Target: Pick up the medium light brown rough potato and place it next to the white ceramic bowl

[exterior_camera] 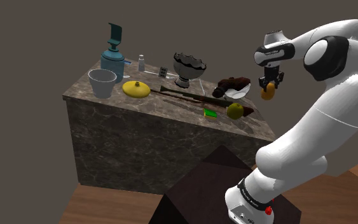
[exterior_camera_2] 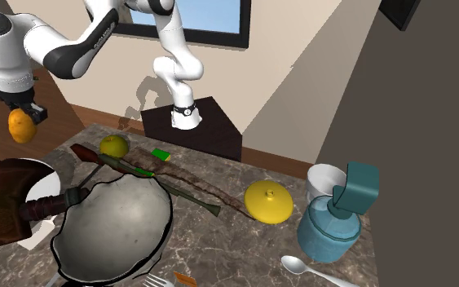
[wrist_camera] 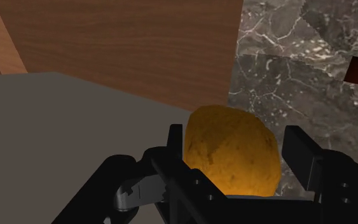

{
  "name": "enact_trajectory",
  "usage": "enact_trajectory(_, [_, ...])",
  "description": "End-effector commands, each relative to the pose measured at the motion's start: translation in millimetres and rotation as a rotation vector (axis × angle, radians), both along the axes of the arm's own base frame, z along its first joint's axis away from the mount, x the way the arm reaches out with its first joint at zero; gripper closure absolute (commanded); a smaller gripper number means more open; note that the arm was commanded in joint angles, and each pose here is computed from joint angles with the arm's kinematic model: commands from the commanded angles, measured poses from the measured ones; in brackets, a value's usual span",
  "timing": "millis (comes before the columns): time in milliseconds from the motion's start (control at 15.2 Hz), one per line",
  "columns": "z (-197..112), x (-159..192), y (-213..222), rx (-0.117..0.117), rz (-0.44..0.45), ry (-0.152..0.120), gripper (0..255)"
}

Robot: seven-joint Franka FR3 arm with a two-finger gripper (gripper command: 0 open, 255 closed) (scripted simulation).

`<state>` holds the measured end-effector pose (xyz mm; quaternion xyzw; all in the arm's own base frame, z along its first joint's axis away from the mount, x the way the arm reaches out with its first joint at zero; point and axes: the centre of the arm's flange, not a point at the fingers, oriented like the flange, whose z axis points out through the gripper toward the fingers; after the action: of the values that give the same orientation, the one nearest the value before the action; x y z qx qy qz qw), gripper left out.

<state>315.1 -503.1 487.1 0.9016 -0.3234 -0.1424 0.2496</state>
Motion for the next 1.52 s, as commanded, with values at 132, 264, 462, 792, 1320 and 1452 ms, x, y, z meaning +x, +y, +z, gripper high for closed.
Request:
enact_trajectory(132, [-23, 0, 1, 0.0, 0.0, 0.0, 255])
enact_trajectory(264, [-34, 0, 1, 0.0, 0.0, 0.0, 255])
enact_trajectory(462, [-49, 0, 1, 0.0, 0.0, 0.0, 255])
enact_trajectory(792, [-76, 0, 1, 0.0, 0.0, 0.0, 255])
enact_trajectory(1320, [-118, 0, 1, 0.0, 0.0, 0.0, 255])
enact_trajectory(1452, [-129, 0, 1, 0.0, 0.0, 0.0, 255])
